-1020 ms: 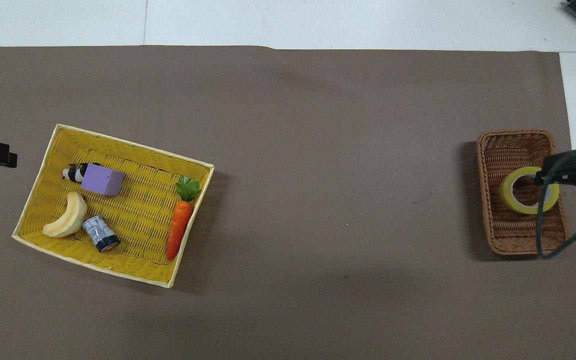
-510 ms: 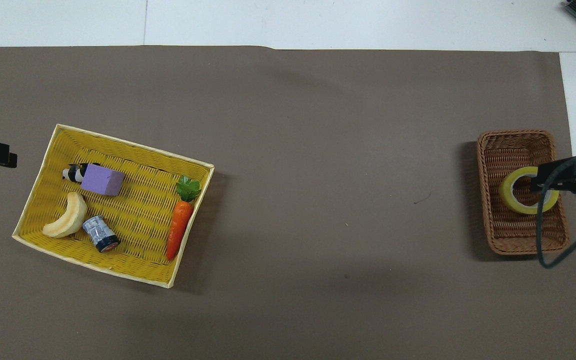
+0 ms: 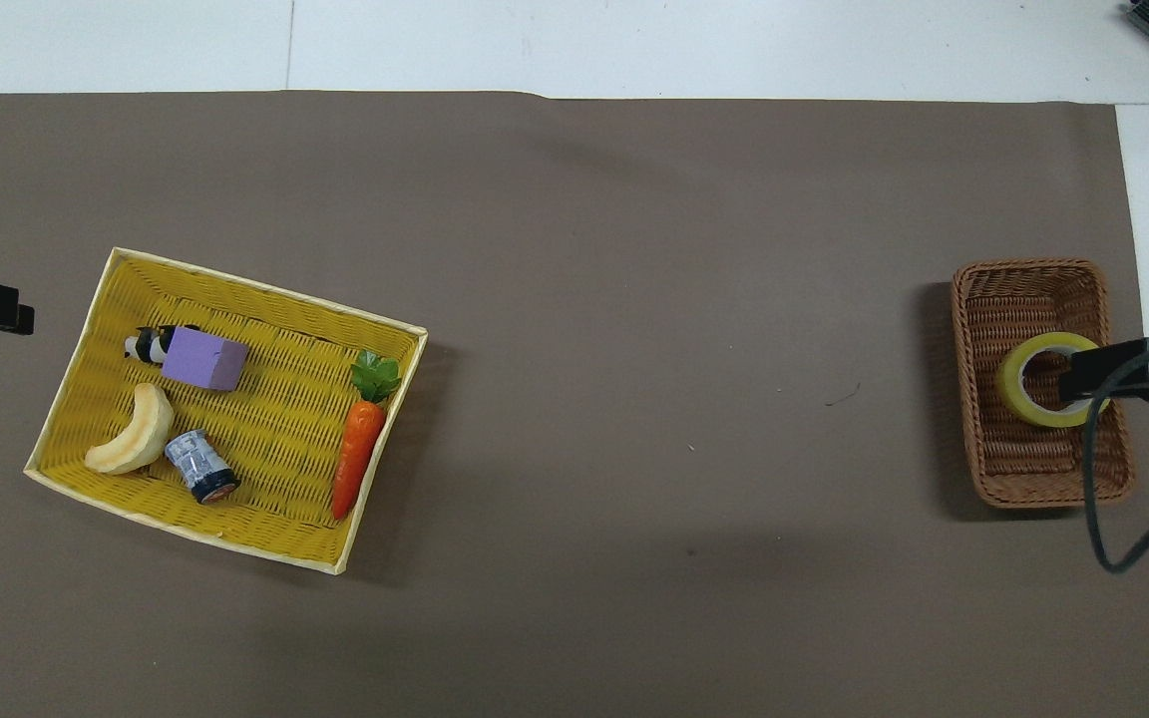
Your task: Move tape to another basket
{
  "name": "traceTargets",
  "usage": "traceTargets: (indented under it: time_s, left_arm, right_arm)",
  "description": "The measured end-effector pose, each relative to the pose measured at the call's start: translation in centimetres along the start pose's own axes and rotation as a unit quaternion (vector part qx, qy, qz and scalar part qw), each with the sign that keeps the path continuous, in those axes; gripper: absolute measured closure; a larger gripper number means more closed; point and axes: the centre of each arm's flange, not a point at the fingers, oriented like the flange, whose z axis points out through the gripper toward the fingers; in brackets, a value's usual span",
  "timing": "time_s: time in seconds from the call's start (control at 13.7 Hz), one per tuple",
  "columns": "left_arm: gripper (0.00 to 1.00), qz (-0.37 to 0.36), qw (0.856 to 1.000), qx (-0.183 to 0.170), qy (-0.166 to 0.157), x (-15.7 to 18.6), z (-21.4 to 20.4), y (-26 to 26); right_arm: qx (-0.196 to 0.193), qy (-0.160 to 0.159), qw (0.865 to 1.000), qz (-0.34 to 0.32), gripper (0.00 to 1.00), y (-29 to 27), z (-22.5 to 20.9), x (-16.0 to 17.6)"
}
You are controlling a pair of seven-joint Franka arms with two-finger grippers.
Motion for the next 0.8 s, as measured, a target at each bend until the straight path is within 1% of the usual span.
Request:
traceTargets:
  time_s: [0.22, 0.8]
  left_arm:
    - [0.00, 0.000, 1.000, 0.000, 0.000, 0.00, 0.00, 0.01]
    - [0.00, 0.002, 1.000, 0.000, 0.002, 0.02, -0.12, 0.17]
  right_arm:
    - [-0.001, 0.000, 1.000, -0.015, 0.00, -0.29, 0.02, -0.03]
    - [-0.002, 0.000, 1.000, -0.005, 0.00, -0.47, 0.06, -0.05]
